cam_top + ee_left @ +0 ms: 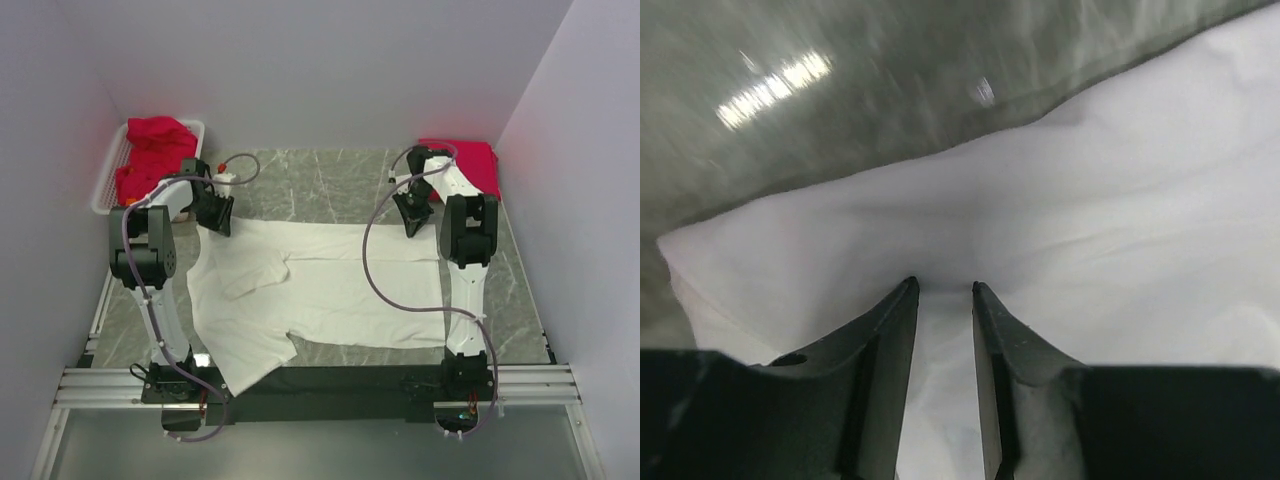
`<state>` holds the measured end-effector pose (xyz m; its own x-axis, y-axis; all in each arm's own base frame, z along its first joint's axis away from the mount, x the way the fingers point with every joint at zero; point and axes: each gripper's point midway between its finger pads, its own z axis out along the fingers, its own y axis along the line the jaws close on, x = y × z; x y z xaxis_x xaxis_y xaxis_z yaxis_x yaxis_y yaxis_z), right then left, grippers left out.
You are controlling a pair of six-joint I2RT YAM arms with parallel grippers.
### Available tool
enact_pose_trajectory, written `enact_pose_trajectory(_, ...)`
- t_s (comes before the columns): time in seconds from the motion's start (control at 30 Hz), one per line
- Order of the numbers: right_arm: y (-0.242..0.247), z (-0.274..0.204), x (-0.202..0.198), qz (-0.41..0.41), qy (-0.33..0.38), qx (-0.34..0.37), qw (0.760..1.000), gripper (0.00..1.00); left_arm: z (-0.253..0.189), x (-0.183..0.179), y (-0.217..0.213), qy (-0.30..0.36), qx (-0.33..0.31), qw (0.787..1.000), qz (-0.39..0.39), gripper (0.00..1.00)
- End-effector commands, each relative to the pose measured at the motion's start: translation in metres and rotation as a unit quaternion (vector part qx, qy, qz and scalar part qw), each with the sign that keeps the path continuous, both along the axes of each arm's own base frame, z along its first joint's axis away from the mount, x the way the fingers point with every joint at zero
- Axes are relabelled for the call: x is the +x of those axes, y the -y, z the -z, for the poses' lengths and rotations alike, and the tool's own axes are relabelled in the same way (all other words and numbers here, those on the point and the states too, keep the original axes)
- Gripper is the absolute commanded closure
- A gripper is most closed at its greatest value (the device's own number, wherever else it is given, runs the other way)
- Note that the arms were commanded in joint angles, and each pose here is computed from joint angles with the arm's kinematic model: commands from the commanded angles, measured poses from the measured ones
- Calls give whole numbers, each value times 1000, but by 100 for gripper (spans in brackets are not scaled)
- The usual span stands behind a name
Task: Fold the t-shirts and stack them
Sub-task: Fold the tshirt
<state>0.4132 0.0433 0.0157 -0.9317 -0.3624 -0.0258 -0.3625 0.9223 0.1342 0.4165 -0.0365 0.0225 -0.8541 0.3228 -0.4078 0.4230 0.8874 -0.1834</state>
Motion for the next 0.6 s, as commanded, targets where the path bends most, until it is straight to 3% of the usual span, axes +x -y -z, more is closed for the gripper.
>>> enact_pose_trajectory(0.0,8,18,26,-8,24,-23,999,83,10,38,-22,21,36,998,-38,64)
enact_pose_trajectory(0.2,17,11,69,-10,71,-67,995,82,14,61,-18,11,15,999,-47,62)
enact_pose_trajectory(0.43,17,26,77,-34,82,-87,992,81,14,70,-13,14,-6,998,-62,61)
enact_pose_trajectory(0.57,30,13,96,-20,137,-127,982,78,9,73,-7,16,-26,997,-65,57)
